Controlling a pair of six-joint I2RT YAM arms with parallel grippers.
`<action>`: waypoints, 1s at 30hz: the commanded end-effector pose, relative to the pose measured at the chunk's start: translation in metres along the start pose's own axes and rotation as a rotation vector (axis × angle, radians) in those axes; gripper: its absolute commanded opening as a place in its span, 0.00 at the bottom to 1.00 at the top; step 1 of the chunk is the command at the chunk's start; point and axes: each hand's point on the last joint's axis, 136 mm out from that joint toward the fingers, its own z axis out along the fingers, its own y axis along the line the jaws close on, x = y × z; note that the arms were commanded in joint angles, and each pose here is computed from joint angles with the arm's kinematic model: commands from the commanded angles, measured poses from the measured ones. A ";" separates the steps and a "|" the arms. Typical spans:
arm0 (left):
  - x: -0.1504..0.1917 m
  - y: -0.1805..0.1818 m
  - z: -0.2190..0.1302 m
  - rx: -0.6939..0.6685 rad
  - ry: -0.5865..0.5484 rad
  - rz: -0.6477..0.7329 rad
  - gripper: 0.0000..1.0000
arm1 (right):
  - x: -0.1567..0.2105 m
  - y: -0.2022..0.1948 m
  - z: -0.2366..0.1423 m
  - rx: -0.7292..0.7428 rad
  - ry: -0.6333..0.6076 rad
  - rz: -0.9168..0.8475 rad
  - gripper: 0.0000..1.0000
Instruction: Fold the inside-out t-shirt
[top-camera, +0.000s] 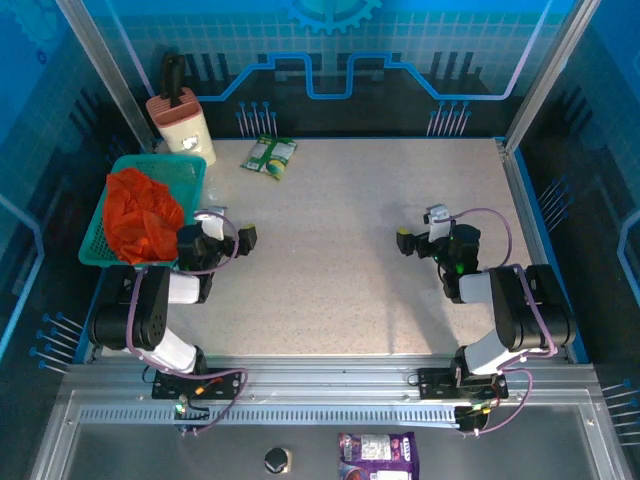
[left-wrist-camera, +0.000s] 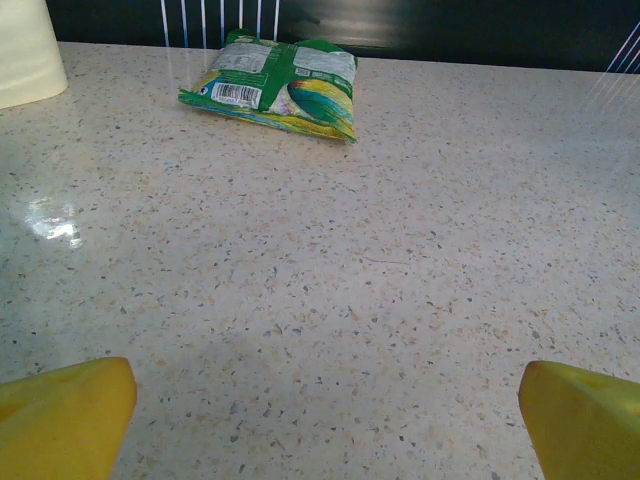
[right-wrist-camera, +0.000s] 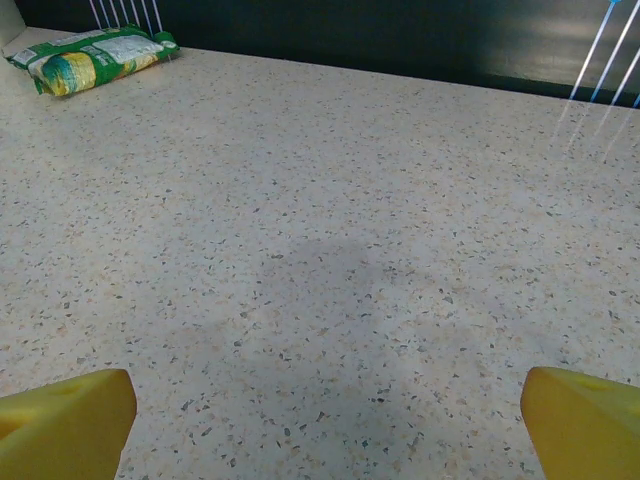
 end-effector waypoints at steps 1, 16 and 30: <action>-0.004 -0.004 -0.002 0.025 -0.027 0.034 0.99 | -0.006 -0.004 -0.002 0.006 -0.033 -0.023 1.00; -0.004 -0.004 -0.002 0.024 -0.028 0.032 0.99 | -0.006 -0.004 -0.002 0.007 -0.032 -0.021 1.00; -0.014 0.006 -0.003 -0.047 -0.035 0.020 0.99 | -0.006 -0.029 0.000 0.180 0.005 0.019 1.00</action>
